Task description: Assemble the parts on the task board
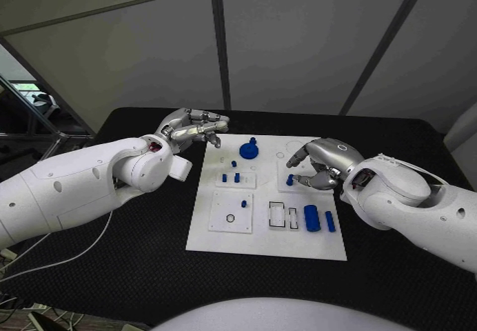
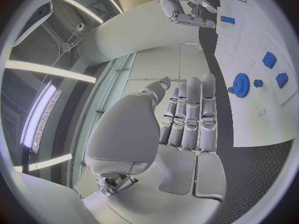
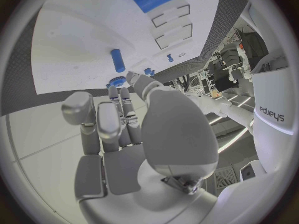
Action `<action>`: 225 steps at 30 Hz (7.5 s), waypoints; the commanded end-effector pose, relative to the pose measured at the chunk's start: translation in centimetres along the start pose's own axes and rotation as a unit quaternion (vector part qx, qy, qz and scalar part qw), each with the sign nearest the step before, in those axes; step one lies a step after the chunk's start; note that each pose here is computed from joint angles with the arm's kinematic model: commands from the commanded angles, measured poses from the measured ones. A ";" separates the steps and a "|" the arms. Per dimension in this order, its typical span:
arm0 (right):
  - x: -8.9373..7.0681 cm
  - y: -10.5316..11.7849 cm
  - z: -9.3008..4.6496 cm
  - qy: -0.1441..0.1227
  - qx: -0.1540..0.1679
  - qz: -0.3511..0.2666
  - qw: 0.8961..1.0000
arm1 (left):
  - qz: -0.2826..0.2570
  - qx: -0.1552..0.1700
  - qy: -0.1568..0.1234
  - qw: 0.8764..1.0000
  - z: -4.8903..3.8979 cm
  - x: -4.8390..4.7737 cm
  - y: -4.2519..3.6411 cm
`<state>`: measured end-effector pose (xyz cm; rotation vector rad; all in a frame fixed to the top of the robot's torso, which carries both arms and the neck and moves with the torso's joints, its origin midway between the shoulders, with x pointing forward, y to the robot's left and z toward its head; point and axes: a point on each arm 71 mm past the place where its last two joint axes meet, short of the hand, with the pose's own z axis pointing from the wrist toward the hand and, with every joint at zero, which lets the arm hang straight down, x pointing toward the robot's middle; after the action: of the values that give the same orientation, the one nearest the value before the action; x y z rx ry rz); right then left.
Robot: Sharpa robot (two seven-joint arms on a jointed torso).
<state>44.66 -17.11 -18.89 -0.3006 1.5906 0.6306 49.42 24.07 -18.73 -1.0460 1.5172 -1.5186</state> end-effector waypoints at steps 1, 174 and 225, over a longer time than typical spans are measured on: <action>0.3 0.0 0.2 0.025 0.002 -0.001 1.000 | -0.003 0.002 0.007 1.000 0.05 0.15 -0.09; 6.5 13.4 2.4 0.025 -0.172 0.061 0.983 | -0.008 -0.007 0.020 1.000 0.65 0.91 0.20; 3.8 -1.4 -9.0 0.121 0.224 0.122 0.959 | -0.004 -0.010 0.010 1.000 0.32 0.24 0.33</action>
<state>37.57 -22.59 -22.56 0.2120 1.9557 0.4655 49.61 23.78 -19.19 -1.0553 1.5492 -1.5173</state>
